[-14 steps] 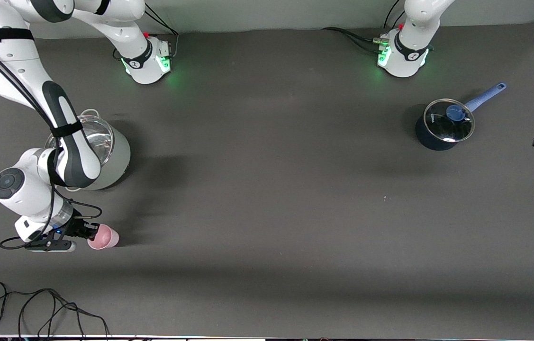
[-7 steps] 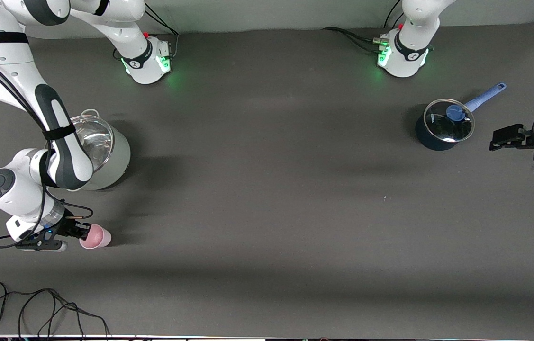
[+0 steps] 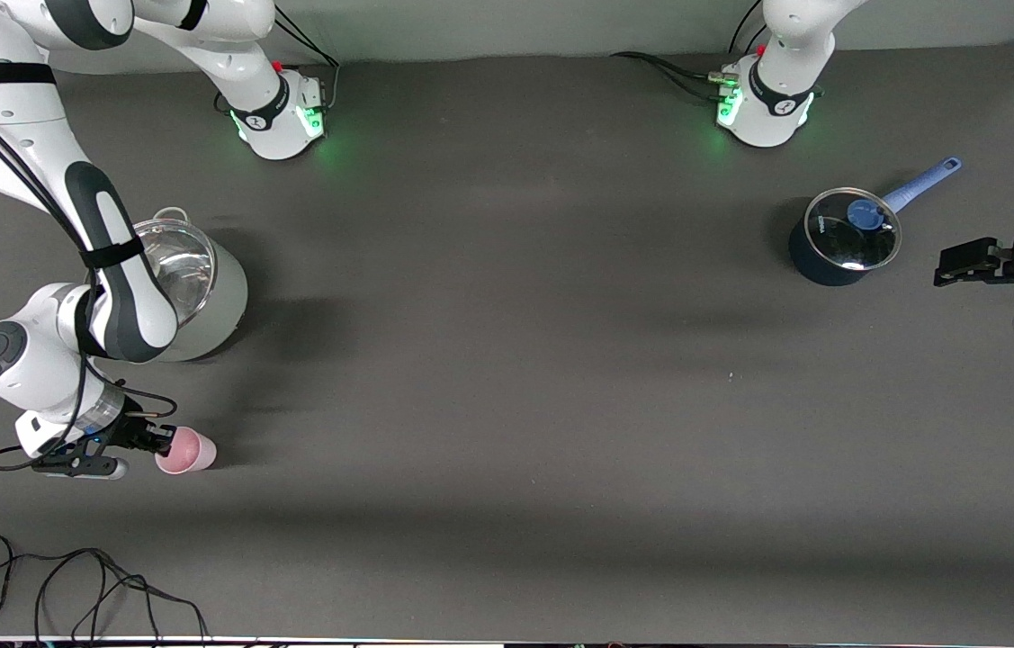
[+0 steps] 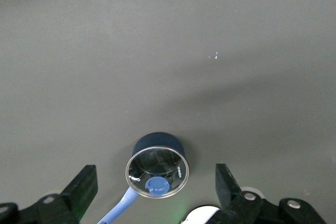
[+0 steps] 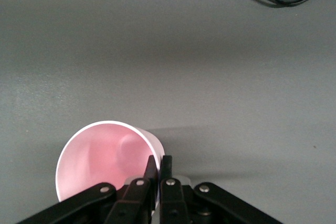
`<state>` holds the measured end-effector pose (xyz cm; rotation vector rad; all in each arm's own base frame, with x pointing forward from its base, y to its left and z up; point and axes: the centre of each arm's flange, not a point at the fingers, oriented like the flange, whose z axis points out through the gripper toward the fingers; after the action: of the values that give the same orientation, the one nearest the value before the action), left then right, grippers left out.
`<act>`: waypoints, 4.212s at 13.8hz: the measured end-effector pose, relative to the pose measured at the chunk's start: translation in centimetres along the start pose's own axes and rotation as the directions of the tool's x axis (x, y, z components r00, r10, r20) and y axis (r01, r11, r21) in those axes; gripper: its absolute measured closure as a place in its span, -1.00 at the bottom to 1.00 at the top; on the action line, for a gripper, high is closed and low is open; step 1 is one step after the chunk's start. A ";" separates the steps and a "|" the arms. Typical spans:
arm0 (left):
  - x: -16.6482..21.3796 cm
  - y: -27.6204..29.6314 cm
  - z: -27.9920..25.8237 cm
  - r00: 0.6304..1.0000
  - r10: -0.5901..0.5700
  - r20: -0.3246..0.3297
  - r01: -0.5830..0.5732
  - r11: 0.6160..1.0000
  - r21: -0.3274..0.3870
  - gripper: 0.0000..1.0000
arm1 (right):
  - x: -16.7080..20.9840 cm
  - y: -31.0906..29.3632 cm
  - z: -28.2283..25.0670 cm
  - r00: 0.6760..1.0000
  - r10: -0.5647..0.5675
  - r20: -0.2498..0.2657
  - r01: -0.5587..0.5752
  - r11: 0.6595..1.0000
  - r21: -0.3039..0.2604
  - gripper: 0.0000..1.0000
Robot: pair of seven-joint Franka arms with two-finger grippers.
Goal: Transfer pink cup from left to right arm
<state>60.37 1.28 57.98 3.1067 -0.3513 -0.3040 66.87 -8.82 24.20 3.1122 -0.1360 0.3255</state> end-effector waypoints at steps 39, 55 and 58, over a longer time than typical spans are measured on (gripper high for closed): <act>-3.2 -0.3 1.9 0.993 0.001 -0.121 0.000 1.000 0.007 -1.00 | 2.3 0.4 -26.2 0.968 -0.151 0.199 0.133 0.986 0.101 -1.00; -2.9 -0.1 1.7 0.992 -0.006 -0.130 0.007 1.000 0.006 -1.00 | -2.3 -5.5 -36.8 0.957 -0.137 0.255 0.114 0.988 0.105 -1.00; -2.8 -0.2 1.8 0.992 -0.006 -0.129 0.007 1.000 0.006 -1.00 | -2.0 -4.7 -37.2 0.963 -0.129 0.237 0.119 0.991 0.054 -1.00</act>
<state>57.41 2.09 56.71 3.1136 -0.3404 -0.1017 57.62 -3.31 60.16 3.1672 0.0651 -0.0522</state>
